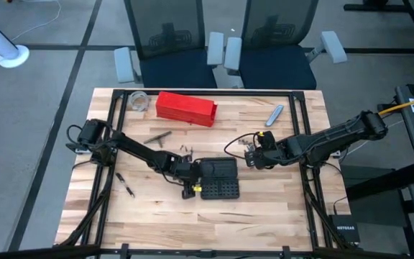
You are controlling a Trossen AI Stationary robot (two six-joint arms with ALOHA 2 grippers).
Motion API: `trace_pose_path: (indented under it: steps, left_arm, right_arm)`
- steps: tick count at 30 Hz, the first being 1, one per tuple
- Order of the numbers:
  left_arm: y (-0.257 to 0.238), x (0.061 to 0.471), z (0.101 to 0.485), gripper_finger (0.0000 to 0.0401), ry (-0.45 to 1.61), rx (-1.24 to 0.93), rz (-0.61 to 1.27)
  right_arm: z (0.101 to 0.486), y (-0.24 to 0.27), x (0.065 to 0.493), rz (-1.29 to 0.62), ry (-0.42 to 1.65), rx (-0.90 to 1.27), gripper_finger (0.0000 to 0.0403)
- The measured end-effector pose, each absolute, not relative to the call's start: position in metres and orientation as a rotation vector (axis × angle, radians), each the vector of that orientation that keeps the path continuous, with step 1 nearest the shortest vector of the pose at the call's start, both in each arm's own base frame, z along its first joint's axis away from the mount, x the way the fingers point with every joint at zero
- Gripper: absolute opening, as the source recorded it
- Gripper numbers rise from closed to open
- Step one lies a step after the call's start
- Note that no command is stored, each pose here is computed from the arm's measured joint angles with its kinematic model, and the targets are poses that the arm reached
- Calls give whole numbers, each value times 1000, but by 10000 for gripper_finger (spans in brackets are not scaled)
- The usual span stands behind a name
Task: Prefit tool cases
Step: Move the tool case on the table, then return to Home Position
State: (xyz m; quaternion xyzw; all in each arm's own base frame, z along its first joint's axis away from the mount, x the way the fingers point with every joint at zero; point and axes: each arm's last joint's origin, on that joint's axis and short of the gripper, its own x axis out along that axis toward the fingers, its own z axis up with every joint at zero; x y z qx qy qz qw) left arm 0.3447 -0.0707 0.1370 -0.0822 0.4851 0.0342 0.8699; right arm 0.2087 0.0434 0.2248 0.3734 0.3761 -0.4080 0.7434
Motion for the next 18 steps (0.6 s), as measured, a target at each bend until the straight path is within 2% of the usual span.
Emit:
trace_pose_path:
  steps: [6,10,12,15,18]
  left_arm:
    - [-54,340,142,0,1062,-181,143]
    - [-37,332,164,0,1040,-188,173]
    - [-29,332,189,0,912,-207,167]
    - [-19,320,219,0,612,-311,194]
    - [-15,288,218,0,386,-434,204]
  right_arm:
    - [225,43,209,-881,835,795,0]
    - [225,43,209,-877,838,791,0]
    - [225,44,209,-875,833,793,0]
    - [226,45,213,-848,805,810,0]
    - [229,46,218,-768,798,782,0]
